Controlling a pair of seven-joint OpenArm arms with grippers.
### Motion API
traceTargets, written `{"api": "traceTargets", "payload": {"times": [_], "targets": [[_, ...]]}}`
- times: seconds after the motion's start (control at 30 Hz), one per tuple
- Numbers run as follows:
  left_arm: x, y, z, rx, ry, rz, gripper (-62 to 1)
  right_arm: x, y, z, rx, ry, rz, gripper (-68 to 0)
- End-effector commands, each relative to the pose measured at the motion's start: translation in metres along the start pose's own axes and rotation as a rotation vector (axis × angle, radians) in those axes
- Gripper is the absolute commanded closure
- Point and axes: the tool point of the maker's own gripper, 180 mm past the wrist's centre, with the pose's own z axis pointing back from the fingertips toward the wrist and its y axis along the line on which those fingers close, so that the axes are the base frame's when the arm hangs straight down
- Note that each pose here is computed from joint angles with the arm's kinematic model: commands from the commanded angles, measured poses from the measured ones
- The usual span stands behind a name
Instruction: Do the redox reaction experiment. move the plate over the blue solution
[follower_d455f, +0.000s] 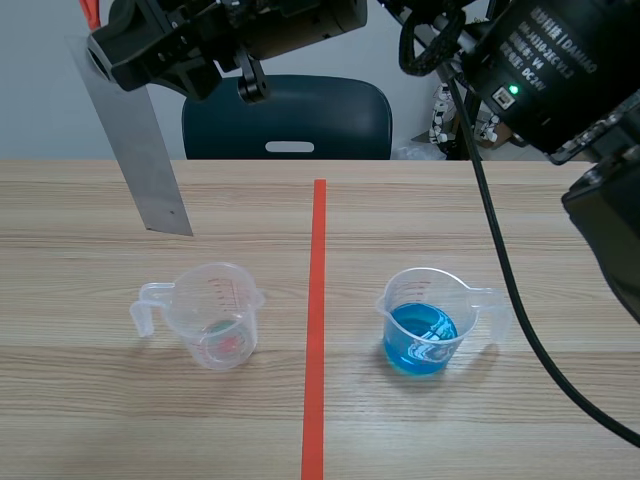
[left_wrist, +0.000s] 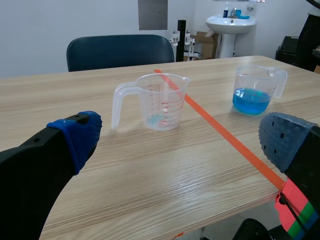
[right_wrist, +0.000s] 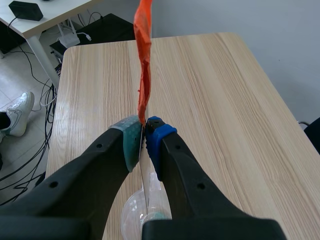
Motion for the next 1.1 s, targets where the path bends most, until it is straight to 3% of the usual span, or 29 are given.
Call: {"api": "traceTargets", "payload": {"times": [0.0, 0.8, 1.07], "targets": [[0.012, 0.001, -0.001, 0.001, -0.056, -0.007, -62.3, 0.017, -0.001, 0.002, -0.003, -0.039, 0.028, -0.5], [0.012, 0.001, -0.001, 0.001, -0.056, -0.007, -62.3, 0.016, -0.001, 0.003, -0.004, -0.038, 0.027, -0.5], [0.012, 0.0, -0.001, 0.0, -0.055, -0.01, -62.3, 0.014, -0.001, 0.014, 0.028, -0.06, 0.004, -0.5]]}}
